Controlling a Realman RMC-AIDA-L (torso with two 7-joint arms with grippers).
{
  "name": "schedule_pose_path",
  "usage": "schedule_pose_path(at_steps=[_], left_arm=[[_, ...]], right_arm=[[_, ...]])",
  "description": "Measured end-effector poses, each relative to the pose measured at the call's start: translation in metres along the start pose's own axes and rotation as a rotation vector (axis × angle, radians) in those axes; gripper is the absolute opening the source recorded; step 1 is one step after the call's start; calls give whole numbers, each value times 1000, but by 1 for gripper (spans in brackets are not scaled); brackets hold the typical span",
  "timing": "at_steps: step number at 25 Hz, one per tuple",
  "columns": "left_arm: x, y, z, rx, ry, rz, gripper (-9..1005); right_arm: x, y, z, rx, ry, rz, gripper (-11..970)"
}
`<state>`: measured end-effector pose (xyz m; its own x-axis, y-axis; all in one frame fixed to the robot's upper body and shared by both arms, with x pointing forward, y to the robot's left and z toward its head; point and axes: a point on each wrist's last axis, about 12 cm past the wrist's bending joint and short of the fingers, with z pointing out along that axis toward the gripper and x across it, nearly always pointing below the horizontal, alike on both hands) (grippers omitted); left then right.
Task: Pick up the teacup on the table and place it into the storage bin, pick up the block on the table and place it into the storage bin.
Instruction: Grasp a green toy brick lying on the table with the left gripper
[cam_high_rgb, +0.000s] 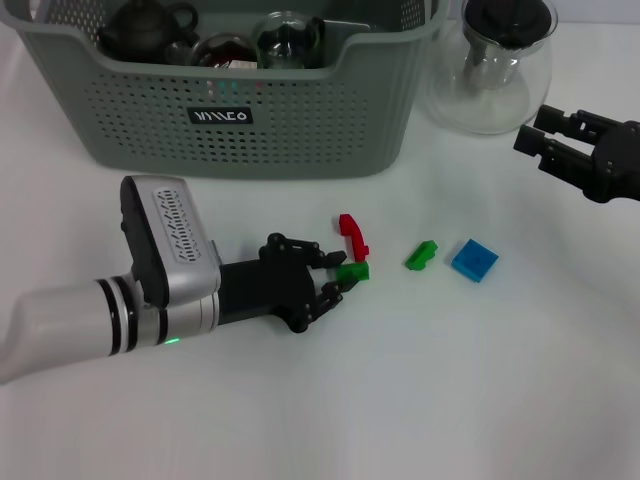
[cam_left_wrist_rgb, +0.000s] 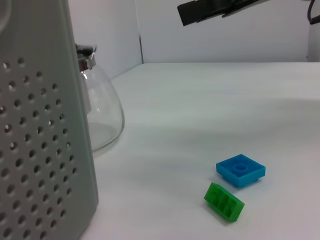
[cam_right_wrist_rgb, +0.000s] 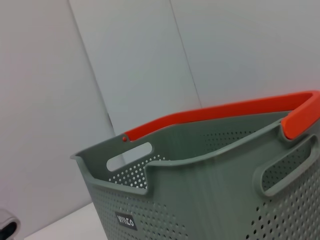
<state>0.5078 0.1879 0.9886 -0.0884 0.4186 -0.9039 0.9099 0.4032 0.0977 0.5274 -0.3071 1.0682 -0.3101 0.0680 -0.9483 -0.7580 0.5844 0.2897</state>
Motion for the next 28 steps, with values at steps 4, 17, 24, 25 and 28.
schedule_pose_path(at_steps=[4, 17, 24, 25, 28], left_arm=[[-1, 0, 3, 0, 9, -6, 268], [-1, 0, 5, -3, 9, -21, 215], [-2, 1, 2, -2, -4, -59, 175], [-3, 2, 0, 5, -15, -81, 170], [-8, 8, -15, 43, -67, -145, 167]], right_arm=[[0, 0, 0, 1, 0, -1, 504], [0, 0, -1, 1, 2, 0, 505], [0, 0, -1, 2, 2, -1, 504], [0, -1, -1, 2, 2, -1, 505], [0, -1, -2, 1, 1, -1, 505]])
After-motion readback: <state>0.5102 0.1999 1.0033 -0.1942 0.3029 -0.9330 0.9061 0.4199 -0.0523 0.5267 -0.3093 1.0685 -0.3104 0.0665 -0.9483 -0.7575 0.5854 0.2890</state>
